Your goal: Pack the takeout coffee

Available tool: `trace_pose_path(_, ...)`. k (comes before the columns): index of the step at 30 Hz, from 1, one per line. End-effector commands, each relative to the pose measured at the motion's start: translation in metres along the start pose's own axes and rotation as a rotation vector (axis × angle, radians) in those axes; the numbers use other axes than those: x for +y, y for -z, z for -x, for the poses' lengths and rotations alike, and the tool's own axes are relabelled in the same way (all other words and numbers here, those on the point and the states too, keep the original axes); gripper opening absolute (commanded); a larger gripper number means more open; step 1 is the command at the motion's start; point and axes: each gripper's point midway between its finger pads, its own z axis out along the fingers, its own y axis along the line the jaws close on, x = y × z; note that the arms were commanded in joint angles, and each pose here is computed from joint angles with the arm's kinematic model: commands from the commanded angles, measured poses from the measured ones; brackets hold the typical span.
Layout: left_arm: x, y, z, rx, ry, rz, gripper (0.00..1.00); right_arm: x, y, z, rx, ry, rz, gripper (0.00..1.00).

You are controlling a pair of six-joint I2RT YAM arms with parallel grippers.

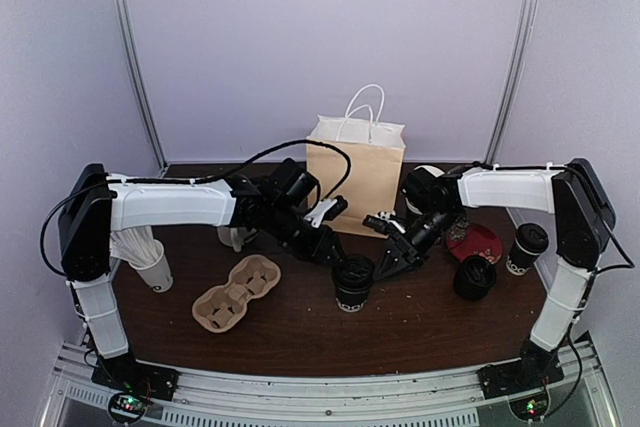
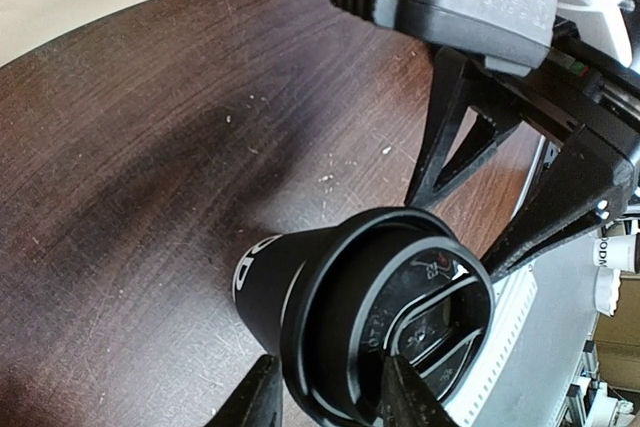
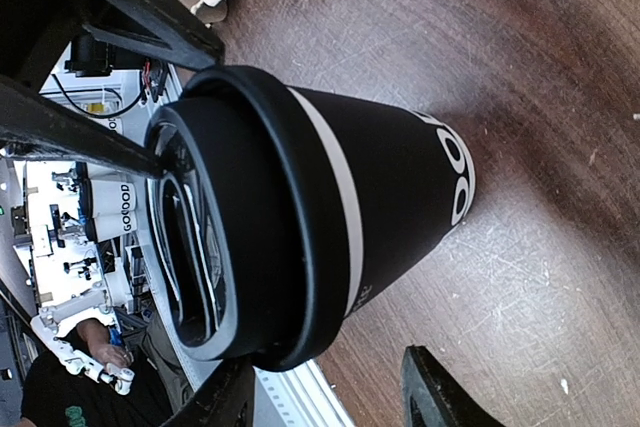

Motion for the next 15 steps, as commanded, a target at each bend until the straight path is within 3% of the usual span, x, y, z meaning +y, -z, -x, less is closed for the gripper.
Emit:
trace_pose_path(1, 0.026, -0.012, -0.022, 0.072, 0.043, 0.069, 0.36, -0.053, -0.001, -0.001, 0.042, -0.021, -0.241, 0.52)
trace_pose_path(7, -0.005, 0.013, 0.016, -0.046, -0.068, 0.004, 0.49, 0.015, 0.028, 0.024, -0.055, 0.134, -0.042, 0.62)
trace_pose_path(15, -0.041, 0.060, 0.068, -0.202, -0.209, 0.001, 0.63, 0.065, 0.074, 0.029, -0.122, 0.315, -0.026, 0.75)
